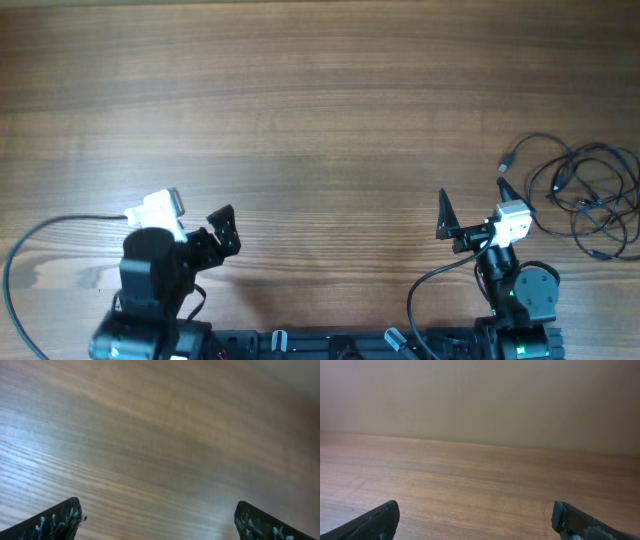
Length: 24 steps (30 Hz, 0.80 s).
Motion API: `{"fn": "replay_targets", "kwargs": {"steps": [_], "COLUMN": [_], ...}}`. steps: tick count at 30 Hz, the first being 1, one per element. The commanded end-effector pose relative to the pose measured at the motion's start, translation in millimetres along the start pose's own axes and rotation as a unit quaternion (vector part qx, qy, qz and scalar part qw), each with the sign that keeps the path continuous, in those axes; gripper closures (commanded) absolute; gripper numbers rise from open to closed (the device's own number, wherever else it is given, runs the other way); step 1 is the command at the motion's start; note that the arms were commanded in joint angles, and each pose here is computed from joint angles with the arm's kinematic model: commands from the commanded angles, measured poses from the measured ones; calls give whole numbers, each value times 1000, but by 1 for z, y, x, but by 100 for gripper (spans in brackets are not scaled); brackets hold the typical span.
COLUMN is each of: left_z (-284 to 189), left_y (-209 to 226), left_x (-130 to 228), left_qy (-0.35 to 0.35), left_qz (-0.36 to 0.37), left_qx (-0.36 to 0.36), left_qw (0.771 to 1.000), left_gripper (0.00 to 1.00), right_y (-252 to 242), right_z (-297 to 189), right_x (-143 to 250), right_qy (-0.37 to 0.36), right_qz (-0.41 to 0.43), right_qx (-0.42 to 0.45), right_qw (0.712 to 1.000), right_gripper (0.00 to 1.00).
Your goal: Untangle cables
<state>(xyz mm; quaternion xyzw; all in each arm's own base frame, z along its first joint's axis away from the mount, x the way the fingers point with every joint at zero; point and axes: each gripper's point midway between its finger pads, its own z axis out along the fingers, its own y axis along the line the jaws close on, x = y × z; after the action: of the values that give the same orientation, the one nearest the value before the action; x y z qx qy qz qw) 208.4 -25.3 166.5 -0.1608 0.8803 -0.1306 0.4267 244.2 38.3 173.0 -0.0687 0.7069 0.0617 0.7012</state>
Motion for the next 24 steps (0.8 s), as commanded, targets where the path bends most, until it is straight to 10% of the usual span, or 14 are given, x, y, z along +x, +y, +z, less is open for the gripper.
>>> {"fn": "replay_targets", "kwargs": {"steps": [1,14,24], "left_z": [18,7,33], "left_y": [14,-10,-3], "left_x": [8,-49,-15], "left_qy": [-55,-341,-265], "left_qz": [-18,58,139], "left_qx": [14,135,107], "left_qw": [998,928,948], "left_gripper": [0,0,0], "right_y": [-2,-2,-2], "right_z": [-1,-1,-1], "right_x": [-3,-3,-3], "right_qy": [-6,-6,-6], "right_qz": [-7,-7,-7], "right_qx": [6,6,6], "right_qw": [1000,1000,1000], "right_gripper": [0,0,0]}}
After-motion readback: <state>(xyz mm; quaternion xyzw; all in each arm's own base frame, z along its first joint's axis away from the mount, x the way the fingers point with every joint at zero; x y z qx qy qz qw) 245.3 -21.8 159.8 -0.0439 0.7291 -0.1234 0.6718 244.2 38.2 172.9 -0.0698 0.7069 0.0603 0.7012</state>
